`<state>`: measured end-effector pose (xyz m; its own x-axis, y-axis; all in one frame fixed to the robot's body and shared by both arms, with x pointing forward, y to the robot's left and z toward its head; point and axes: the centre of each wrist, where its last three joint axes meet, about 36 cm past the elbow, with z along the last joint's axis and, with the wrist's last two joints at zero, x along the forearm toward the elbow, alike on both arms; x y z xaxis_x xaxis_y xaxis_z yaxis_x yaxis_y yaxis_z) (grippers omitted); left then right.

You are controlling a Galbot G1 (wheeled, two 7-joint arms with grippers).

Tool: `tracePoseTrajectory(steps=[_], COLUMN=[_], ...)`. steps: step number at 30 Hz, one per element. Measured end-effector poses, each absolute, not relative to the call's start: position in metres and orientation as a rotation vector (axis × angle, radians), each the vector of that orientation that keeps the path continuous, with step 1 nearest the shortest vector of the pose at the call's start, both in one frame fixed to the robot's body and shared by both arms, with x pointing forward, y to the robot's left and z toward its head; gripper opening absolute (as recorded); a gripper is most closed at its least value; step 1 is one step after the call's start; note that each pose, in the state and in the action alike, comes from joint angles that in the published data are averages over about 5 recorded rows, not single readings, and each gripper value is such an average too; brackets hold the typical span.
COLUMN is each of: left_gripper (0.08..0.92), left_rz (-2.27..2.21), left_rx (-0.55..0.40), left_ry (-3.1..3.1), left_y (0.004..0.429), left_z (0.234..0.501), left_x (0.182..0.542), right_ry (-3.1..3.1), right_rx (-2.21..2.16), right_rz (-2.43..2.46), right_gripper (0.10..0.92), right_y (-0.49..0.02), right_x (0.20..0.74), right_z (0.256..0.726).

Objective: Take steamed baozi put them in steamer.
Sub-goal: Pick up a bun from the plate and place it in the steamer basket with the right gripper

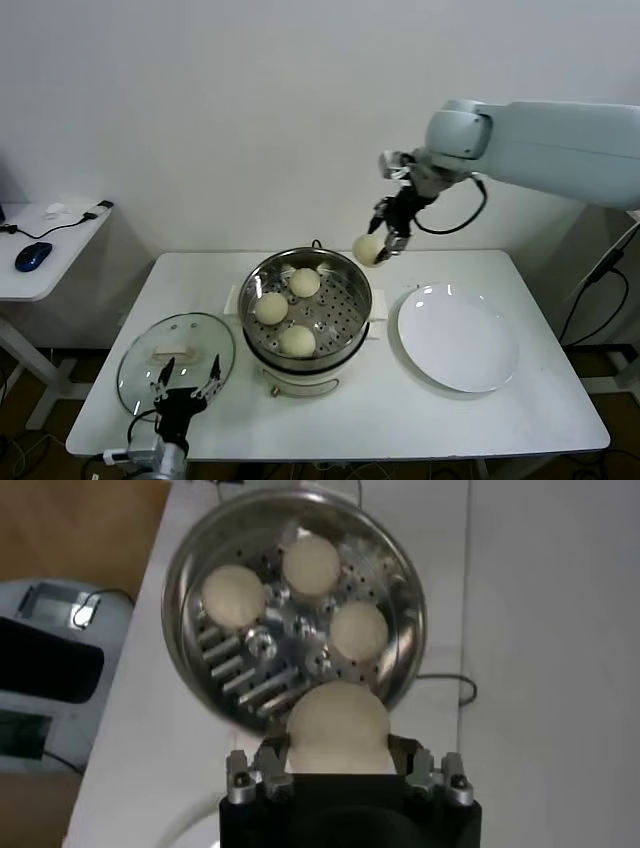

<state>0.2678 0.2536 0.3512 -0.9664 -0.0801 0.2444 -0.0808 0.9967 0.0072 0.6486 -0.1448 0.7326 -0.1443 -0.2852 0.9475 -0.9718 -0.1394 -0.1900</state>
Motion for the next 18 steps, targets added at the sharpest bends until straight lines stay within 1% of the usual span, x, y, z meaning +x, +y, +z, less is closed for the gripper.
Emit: tracePoseTrajectory(steps=[7,18], left_gripper=[0.823,0.823], left_rz=[0.007,0.012], left_rx=[0.115,0.111], left_ry=[-2.892,-2.892], left_y=[0.253,0.251], left_z=[0.352,0.351], left_x=[0.267,0.266], right_ry=[-1.395,-1.337], right_rx=[1.432,1.391], right_rz=[1.336,1.363], right_gripper=[0.67,0.67], right_y=[-0.1,-0.079], right_x=[0.642,0.634], right_z=[0.688,0.622])
